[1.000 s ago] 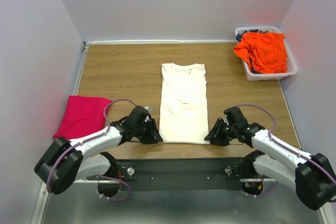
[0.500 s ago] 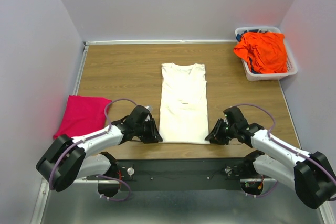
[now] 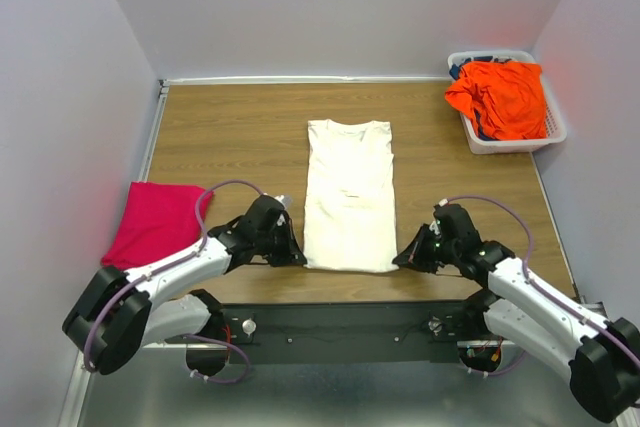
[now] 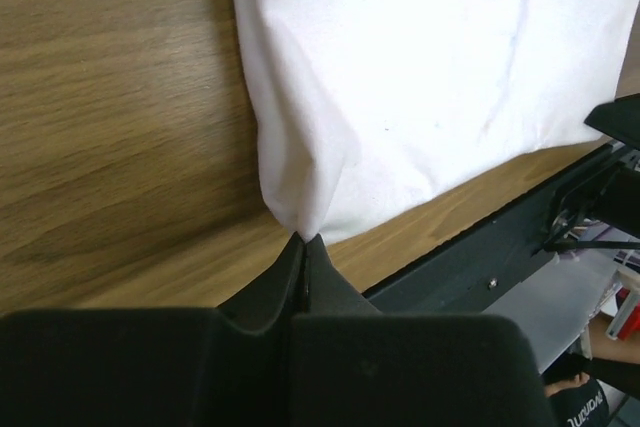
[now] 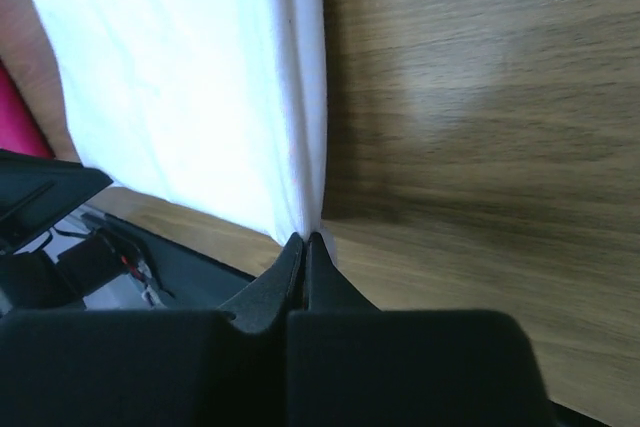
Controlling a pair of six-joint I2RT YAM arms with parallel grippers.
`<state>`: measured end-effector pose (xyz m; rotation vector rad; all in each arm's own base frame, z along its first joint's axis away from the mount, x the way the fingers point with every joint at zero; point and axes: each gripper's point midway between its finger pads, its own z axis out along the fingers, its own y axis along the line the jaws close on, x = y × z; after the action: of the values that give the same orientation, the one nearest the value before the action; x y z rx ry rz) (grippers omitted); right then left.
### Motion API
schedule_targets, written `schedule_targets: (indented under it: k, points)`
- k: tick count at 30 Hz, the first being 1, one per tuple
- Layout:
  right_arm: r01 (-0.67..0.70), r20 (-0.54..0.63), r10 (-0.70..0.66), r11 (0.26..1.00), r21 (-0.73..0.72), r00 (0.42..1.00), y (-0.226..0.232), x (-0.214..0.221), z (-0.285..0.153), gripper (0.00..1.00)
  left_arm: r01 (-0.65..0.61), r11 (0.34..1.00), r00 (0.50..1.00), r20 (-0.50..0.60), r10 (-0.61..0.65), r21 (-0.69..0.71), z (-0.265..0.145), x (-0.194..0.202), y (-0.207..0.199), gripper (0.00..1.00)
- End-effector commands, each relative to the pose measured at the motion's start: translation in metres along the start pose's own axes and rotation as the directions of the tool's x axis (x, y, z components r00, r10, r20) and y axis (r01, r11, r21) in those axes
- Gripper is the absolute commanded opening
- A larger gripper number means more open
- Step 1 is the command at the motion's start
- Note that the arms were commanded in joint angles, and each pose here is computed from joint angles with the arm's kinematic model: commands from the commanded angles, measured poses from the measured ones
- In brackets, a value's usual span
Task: Fold and stack the t-shirts
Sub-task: Fold the tshirt
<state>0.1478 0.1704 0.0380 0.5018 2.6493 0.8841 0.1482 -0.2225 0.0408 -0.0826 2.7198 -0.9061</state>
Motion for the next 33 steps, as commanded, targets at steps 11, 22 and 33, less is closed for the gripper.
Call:
schedule_targets:
  k: [11,22,33]
  points:
    - [0.053,0.06,-0.049,0.996,-0.07,0.997,0.018,0.005,-0.057,0.0,-0.008,0.985,0.995,0.096,-0.009,0.172,-0.052,0.007,-0.049,0.0]
    - [0.101,0.159,-0.085,0.99,-0.098,0.984,0.034,-0.004,-0.099,0.0,-0.03,0.968,0.986,0.164,-0.011,0.248,-0.086,0.007,-0.085,0.0]
    - [0.177,0.282,-0.164,0.984,-0.024,0.945,0.065,-0.048,-0.123,0.0,-0.101,0.964,0.963,0.267,0.033,0.246,-0.104,-0.033,-0.121,0.0]
